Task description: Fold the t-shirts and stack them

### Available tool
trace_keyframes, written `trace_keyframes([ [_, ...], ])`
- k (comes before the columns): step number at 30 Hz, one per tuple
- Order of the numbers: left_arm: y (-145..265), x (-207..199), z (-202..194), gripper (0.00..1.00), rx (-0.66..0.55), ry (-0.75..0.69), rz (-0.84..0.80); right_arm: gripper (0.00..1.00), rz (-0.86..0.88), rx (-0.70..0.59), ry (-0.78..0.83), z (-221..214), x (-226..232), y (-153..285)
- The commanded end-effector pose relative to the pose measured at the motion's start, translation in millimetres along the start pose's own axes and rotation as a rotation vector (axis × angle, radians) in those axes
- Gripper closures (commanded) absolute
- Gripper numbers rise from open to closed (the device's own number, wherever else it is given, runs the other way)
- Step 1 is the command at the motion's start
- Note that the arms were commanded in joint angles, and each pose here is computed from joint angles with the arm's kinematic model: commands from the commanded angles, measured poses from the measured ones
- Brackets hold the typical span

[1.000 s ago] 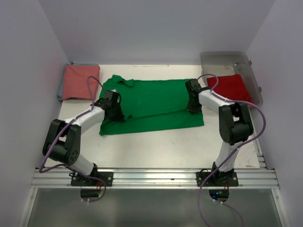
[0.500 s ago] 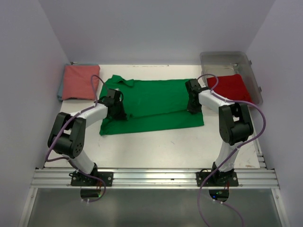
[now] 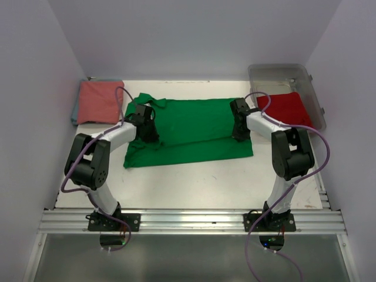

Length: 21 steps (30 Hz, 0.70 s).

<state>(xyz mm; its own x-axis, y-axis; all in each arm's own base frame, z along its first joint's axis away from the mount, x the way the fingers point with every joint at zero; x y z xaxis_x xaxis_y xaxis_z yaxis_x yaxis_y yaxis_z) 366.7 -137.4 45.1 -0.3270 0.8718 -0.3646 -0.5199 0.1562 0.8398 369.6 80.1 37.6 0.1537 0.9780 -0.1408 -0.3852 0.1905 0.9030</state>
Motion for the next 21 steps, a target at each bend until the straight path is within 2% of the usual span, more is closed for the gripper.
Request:
trace_keyframes([
  [1,12,-19,10,0.75,-0.005,-0.012,-0.072,1.0,0.001,-0.021,0.007,6,0,-2],
  [9,50,-13,6,0.73,-0.032,-0.022,-0.083,1.0,0.001,-0.016,-0.001,5,2,-6],
  [21,29,-3,-22,0.73,0.083,-0.059,-0.064,1.0,-0.001,-0.015,-0.002,5,2,-7],
])
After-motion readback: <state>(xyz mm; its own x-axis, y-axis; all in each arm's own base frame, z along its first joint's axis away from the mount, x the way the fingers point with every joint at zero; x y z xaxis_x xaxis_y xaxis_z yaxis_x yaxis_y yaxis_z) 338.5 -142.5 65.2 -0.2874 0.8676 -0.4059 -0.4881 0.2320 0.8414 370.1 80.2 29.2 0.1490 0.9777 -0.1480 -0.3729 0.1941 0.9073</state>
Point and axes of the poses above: each gripper's point midway between its finger pads, its own y axis back along the fingers, its own x axis along the line the jaws close on, z = x × y, the point moved 1 cm from there along y, back along the fingers, and after that the axes turned 10 degrees about y, right-handed, at the moved point
